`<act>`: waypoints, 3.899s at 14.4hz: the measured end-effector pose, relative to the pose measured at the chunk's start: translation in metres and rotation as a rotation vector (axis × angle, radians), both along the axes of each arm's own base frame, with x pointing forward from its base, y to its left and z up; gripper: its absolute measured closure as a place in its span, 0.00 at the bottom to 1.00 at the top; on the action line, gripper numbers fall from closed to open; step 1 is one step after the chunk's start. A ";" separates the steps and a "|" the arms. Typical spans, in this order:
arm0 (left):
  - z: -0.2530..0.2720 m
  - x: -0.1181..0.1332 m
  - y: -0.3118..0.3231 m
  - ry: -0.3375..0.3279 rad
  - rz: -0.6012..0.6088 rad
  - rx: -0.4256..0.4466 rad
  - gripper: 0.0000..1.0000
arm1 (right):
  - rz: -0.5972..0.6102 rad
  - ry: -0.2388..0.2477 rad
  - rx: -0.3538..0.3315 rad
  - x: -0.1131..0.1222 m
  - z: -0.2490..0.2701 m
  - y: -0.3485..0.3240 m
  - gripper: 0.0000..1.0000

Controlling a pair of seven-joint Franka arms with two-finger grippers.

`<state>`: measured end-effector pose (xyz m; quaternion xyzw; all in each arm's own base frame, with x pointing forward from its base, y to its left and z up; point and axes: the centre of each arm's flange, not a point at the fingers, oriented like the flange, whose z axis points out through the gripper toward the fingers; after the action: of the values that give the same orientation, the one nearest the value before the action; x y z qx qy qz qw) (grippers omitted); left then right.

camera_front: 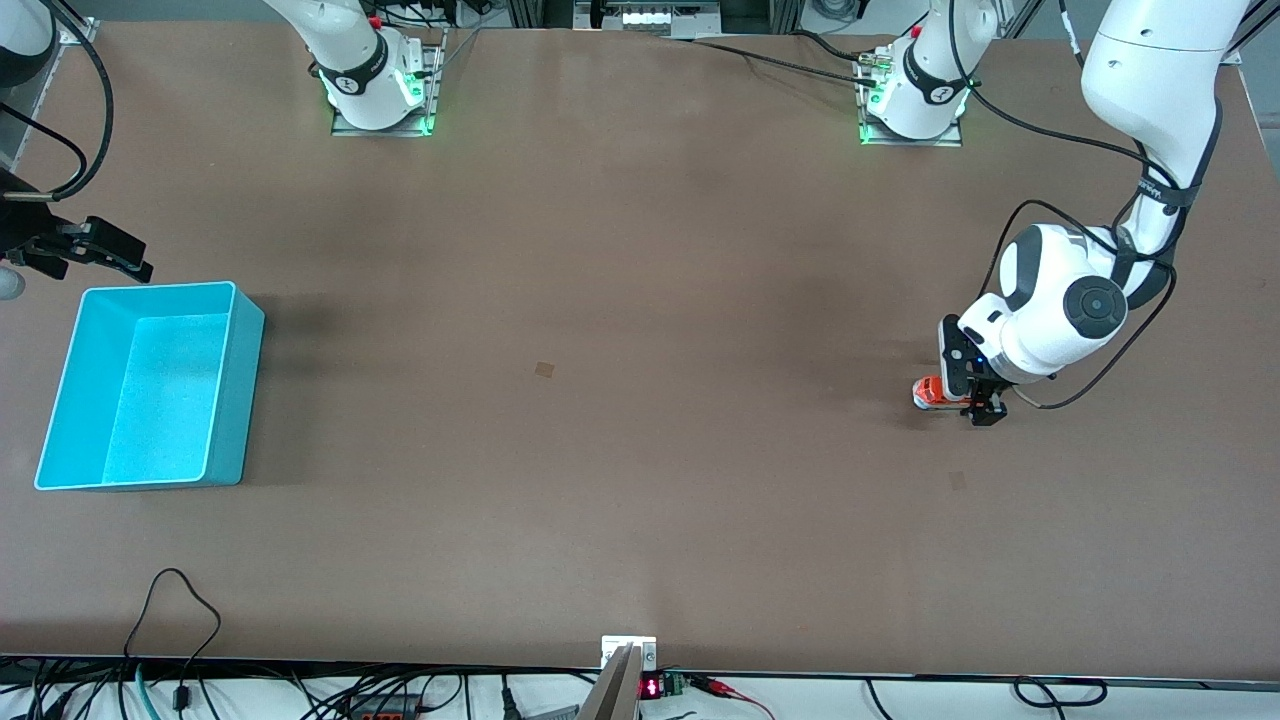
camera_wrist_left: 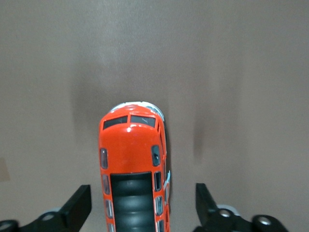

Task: Wind up bus and store in blue box
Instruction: 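Close the left gripper on the orange bus roof, then drag the bus backward along the table with the left gripper to wind it, then open the left gripper, releasing the bus to drive toward the blue box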

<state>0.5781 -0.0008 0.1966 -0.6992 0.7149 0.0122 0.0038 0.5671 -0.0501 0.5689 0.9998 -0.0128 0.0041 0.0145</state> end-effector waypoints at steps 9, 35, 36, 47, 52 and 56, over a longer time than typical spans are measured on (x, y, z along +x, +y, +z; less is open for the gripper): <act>0.002 0.002 0.000 -0.005 -0.001 -0.001 0.48 | -0.004 0.001 0.000 0.000 0.000 -0.002 0.00; 0.001 0.000 0.158 0.003 0.049 -0.001 0.48 | -0.006 -0.008 -0.001 0.004 -0.004 -0.004 0.00; 0.001 0.000 0.163 0.002 0.047 0.000 0.48 | -0.006 -0.008 -0.001 0.004 -0.004 -0.004 0.00; -0.004 -0.001 0.187 0.000 0.023 -0.001 0.39 | -0.006 -0.009 -0.001 0.004 -0.004 -0.004 0.00; -0.020 0.003 0.190 -0.007 0.024 -0.004 0.00 | -0.006 -0.009 -0.001 0.004 -0.004 -0.004 0.00; -0.009 0.009 0.189 -0.005 0.021 -0.004 0.00 | -0.006 -0.009 -0.001 0.004 -0.005 -0.004 0.00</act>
<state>0.5866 0.1880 0.1871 -0.7066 0.7076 0.0089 0.0041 0.5714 -0.0538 0.5643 0.9997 -0.0159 0.0083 0.0151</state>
